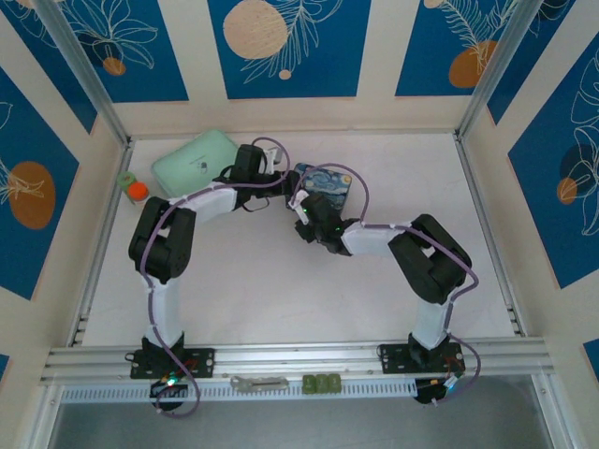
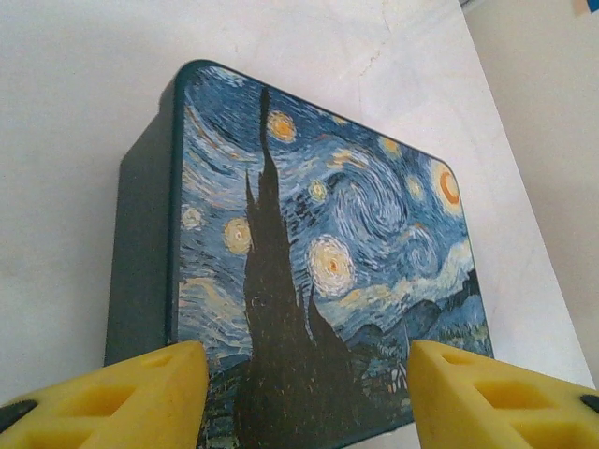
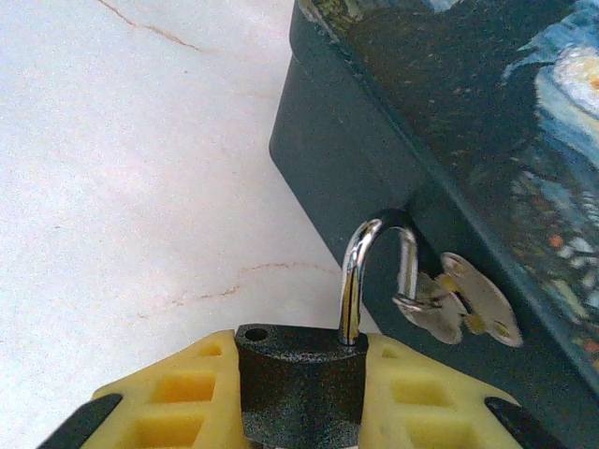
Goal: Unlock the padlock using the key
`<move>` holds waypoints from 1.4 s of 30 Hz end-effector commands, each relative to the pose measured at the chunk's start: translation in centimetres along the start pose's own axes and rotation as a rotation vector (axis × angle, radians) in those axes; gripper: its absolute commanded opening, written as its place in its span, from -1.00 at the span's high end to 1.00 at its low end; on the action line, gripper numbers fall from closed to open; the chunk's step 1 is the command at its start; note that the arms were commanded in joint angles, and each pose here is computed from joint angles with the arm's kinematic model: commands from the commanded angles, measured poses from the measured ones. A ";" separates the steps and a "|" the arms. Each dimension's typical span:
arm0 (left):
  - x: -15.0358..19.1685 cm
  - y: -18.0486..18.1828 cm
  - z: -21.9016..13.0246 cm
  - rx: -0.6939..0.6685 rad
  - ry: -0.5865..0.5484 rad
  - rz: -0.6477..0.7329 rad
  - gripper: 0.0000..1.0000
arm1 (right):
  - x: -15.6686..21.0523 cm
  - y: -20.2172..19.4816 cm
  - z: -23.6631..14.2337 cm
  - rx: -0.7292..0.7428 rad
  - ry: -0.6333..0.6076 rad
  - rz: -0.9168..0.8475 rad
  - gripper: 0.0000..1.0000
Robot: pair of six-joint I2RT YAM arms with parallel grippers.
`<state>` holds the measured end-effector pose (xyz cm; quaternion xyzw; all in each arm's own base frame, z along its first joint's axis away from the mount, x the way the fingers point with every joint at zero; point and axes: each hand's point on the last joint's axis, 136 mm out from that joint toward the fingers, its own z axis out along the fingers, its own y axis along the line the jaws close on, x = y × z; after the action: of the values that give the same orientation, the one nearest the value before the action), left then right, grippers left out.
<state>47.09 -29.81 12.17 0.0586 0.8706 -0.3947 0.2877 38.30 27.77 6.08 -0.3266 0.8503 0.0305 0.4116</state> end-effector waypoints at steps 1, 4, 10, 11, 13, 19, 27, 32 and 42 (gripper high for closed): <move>-0.3 0.0 -1.1 0.002 -0.004 -0.016 -0.18 | -6.3 -0.7 -2.4 -0.037 -0.234 0.038 1.00; -0.4 -0.2 -1.4 0.004 -0.013 -0.015 -0.18 | -7.7 -1.2 -3.3 -0.074 -0.274 0.085 1.00; 0.0 0.1 -1.3 0.012 -0.008 -0.036 -0.18 | -9.7 -2.1 -4.7 -0.143 -0.326 0.171 1.00; 0.2 0.2 -1.2 0.015 -0.004 -0.042 -0.17 | -9.7 -2.1 -4.6 -0.151 -0.322 0.176 1.00; 0.5 0.3 -1.1 0.029 -0.003 -0.059 -0.17 | -9.4 -2.0 -4.0 -0.159 -0.302 0.175 1.00; 1.0 -0.8 -1.5 0.086 -0.019 -0.082 -0.16 | -7.0 -1.8 -3.2 -0.147 -0.233 0.165 1.00; -0.1 -1.3 -3.9 0.056 -0.083 -0.039 -0.17 | -6.4 -2.1 -5.7 -0.154 -0.224 0.247 1.00; -0.9 -1.0 -5.9 0.019 -0.129 -0.029 -0.18 | -5.8 -2.7 -8.6 -0.150 -0.154 0.356 1.00; 0.0 -1.4 -11.2 -0.044 -0.210 0.015 -0.22 | 4.7 -2.4 -14.4 -0.008 0.275 0.713 1.00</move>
<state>42.10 -24.23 18.59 0.0178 0.8413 -0.3996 0.3636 31.67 21.48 14.88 -0.0809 0.9246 0.1693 0.3316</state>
